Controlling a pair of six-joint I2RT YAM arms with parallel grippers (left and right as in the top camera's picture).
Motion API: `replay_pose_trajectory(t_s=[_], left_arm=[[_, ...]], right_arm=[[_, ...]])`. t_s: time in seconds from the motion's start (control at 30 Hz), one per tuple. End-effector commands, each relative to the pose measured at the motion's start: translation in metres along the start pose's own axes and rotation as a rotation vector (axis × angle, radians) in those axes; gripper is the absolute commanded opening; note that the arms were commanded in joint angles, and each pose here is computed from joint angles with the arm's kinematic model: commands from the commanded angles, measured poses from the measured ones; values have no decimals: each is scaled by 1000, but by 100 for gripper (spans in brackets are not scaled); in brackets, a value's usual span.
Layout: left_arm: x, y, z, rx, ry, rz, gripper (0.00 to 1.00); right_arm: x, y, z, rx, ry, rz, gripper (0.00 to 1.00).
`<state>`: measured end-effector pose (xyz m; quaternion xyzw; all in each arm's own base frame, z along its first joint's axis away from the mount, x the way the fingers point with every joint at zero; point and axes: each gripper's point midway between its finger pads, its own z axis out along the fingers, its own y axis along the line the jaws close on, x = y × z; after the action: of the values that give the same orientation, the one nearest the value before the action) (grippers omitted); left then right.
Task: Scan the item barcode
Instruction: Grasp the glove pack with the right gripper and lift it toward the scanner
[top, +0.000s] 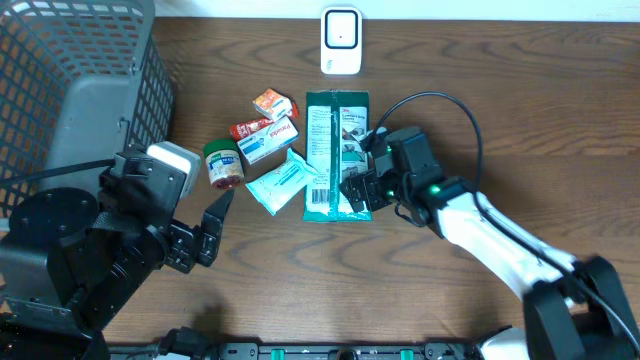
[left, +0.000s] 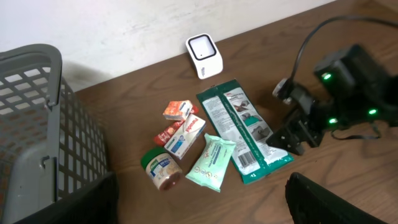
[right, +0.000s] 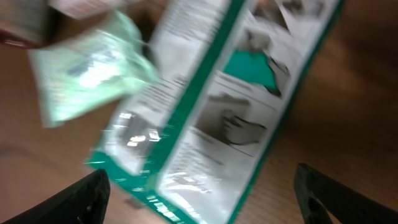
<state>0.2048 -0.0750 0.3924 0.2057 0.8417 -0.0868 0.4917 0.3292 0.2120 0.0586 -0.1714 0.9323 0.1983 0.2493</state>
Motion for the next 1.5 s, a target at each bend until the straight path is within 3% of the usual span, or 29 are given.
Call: replay_pose_trajectory(t_s=[0.0, 0.33, 0.8, 0.9, 0.93, 1.0, 1.27, 1.4, 1.47], left_arm=[[-1, 2, -1, -13, -4, -6, 86], [-1, 2, -1, -13, -4, -6, 86], [-1, 2, -1, -13, -4, -6, 86], [-1, 2, -1, -13, -4, -6, 86], [-1, 2, -1, -13, -4, -6, 86], [-1, 2, -1, -13, -4, -6, 86], [-1, 2, -1, -13, -4, -6, 86], [-1, 2, -1, -13, -4, -6, 86], [-1, 2, -1, -13, -3, -6, 86]], right_arm=[[-5, -14, 15, 74, -2, 69, 90], [-17, -5, 53, -7, 23, 119, 85], [5, -28, 75, 101, 78, 243, 83], [9, -26, 81, 108, 88, 234, 73], [9, -27, 83, 114, 86, 238, 62], [8, -36, 86, 161, 78, 242, 53], [23, -45, 108, 199, 118, 189, 52], [42, -49, 128, 210, 193, 146, 37], [51, -52, 133, 219, 228, 150, 23]])
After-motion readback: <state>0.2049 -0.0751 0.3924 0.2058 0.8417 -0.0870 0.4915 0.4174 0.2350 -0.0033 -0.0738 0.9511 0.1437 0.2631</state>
